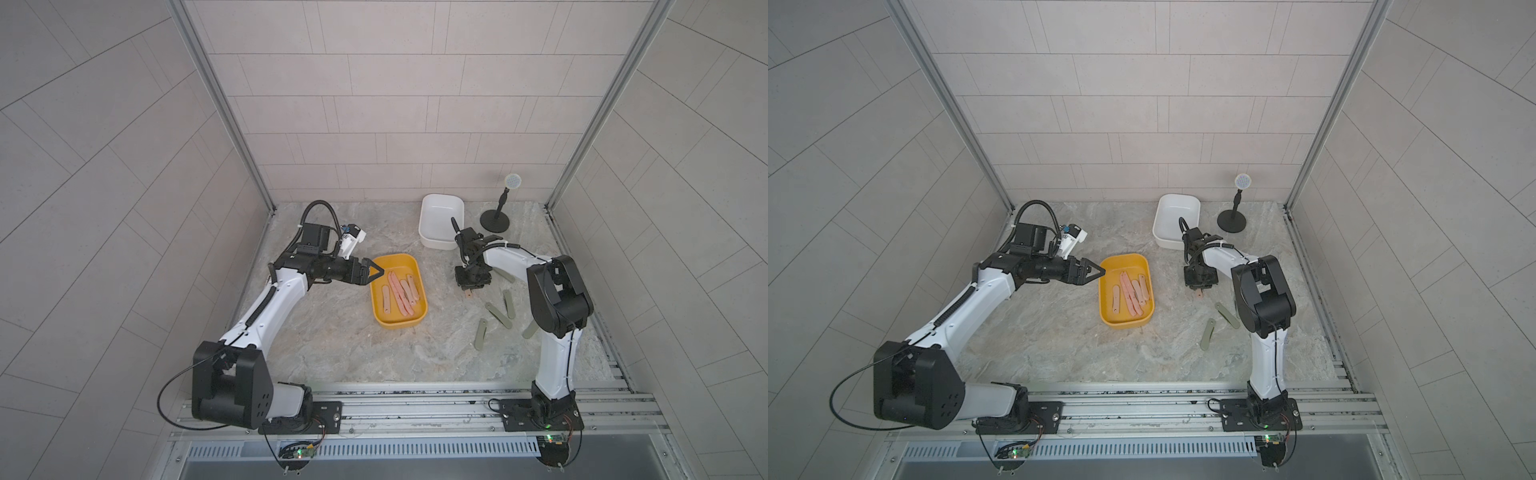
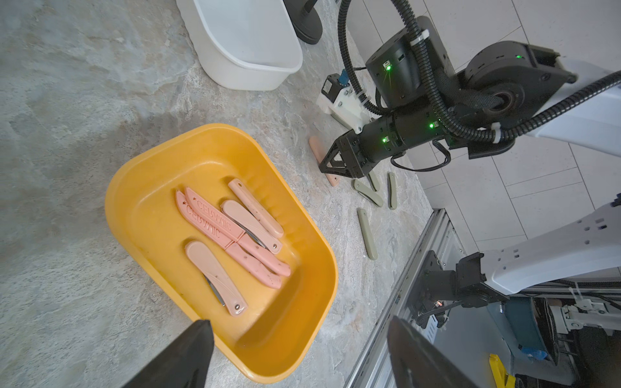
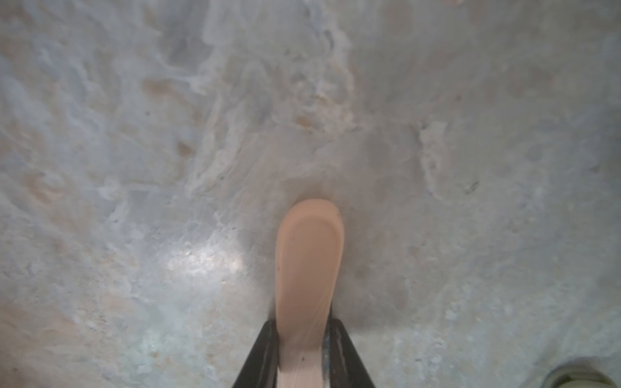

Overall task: Place the fruit knives into the storage box by color
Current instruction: Move the fruit knife to the center of the board, then pick up the fruit knife from the center of the board.

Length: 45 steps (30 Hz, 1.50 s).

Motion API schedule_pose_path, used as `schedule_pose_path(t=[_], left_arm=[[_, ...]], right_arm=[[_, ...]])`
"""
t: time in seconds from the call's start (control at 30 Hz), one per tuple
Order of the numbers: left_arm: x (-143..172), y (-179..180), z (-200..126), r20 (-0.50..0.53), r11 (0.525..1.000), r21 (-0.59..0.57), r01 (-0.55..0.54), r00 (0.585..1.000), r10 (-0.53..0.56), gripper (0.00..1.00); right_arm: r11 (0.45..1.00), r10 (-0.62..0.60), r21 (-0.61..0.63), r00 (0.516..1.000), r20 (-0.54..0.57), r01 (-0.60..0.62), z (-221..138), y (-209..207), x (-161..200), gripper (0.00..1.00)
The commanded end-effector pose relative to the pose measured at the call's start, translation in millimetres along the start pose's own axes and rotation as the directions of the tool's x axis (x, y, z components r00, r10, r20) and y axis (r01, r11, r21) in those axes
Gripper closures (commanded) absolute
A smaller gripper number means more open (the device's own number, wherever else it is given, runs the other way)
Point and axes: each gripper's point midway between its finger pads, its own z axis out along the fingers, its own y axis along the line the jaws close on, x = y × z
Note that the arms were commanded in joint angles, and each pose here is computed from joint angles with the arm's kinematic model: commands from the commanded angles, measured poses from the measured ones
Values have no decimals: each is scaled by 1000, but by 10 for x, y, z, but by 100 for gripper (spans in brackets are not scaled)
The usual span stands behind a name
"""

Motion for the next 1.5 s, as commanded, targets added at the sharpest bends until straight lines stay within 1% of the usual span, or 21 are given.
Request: schedule_pose_path(t=[0.0, 0.1, 0.27, 0.43, 0.9, 1.13, 1.37, 1.47], left_arm=[[-38, -25, -53, 28, 1000, -8, -26, 999, 27, 12], [-47, -25, -62, 31, 1000, -12, -29, 999, 29, 12], [-49, -13, -74, 34, 999, -16, -28, 999, 29, 12], [-41, -6, -69, 33, 1000, -15, -25, 999, 26, 12], [-46, 10, -82, 37, 1000, -17, -20, 999, 21, 12], [-51, 16, -86, 39, 1000, -16, -20, 999, 21, 12], [-45, 22, -83, 38, 1000, -15, -16, 999, 17, 12], [-46, 28, -84, 38, 1000, -18, -16, 999, 17, 12]], right_arm=[[1000, -12, -5, 997, -71, 11, 61, 86, 235, 74], [1000, -19, -8, 998, -63, 19, 41, 137, 229, 72], [1000, -18, 9, 999, -42, 18, -18, 126, 148, 64], [1000, -19, 19, 999, -35, 19, -26, 118, 54, 62], [1000, 1, 30, 999, -34, 0, 78, 34, -199, 62], [999, -2, 35, 999, -43, 4, 126, 29, -227, 63], [999, -8, 38, 998, -56, 10, 179, 19, -208, 66], [999, -11, 38, 998, -62, 13, 192, 18, -193, 70]])
